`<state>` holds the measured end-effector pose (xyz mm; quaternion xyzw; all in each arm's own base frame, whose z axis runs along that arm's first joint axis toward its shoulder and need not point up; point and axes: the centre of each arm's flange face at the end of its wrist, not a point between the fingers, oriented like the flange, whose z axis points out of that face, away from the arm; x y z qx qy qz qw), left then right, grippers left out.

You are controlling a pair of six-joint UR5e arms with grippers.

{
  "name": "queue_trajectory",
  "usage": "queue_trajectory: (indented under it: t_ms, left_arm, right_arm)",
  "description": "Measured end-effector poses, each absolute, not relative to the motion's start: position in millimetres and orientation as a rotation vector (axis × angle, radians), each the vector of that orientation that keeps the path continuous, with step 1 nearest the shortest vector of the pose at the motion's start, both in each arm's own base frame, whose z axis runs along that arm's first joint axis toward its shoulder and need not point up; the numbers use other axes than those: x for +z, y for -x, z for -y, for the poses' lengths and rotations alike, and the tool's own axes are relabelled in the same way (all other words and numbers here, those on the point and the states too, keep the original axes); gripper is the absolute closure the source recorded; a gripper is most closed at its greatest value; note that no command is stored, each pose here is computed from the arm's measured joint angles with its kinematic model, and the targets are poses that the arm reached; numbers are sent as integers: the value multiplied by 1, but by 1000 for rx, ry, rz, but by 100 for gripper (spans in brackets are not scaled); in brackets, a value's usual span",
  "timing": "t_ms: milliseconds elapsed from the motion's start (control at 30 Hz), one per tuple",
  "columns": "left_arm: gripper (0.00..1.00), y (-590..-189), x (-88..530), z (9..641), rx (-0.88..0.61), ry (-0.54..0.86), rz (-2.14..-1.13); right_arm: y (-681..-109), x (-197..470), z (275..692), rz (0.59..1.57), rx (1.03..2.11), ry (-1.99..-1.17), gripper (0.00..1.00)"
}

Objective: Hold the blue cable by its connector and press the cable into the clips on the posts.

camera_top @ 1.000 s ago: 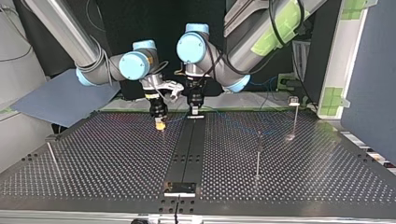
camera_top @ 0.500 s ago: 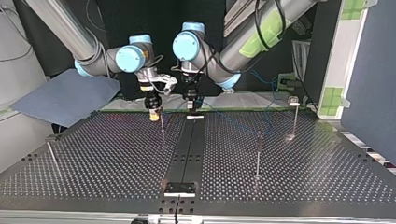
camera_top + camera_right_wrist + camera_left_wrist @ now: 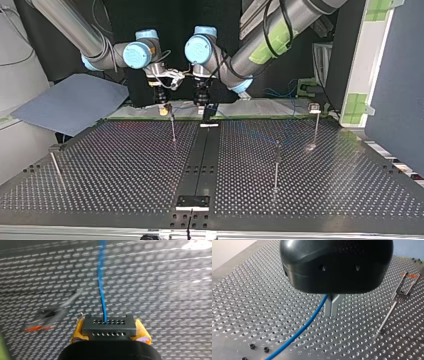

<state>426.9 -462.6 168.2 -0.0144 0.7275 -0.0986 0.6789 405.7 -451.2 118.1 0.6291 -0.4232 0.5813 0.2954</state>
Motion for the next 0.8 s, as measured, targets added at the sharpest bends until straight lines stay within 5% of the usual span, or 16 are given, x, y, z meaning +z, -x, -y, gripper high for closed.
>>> queue_trajectory:
  t_ms: [467, 800]
  left_arm:
    - [100, -424, 102, 473, -223, -17, -1671]
    - [100, -422, 67, 478, -251, -67, -1695]
  right_arm:
    - [-366, 52, 414, 1235, 1387, -1790, 100]
    - [-345, 46, 423, 1273, 1376, -1745, 100]
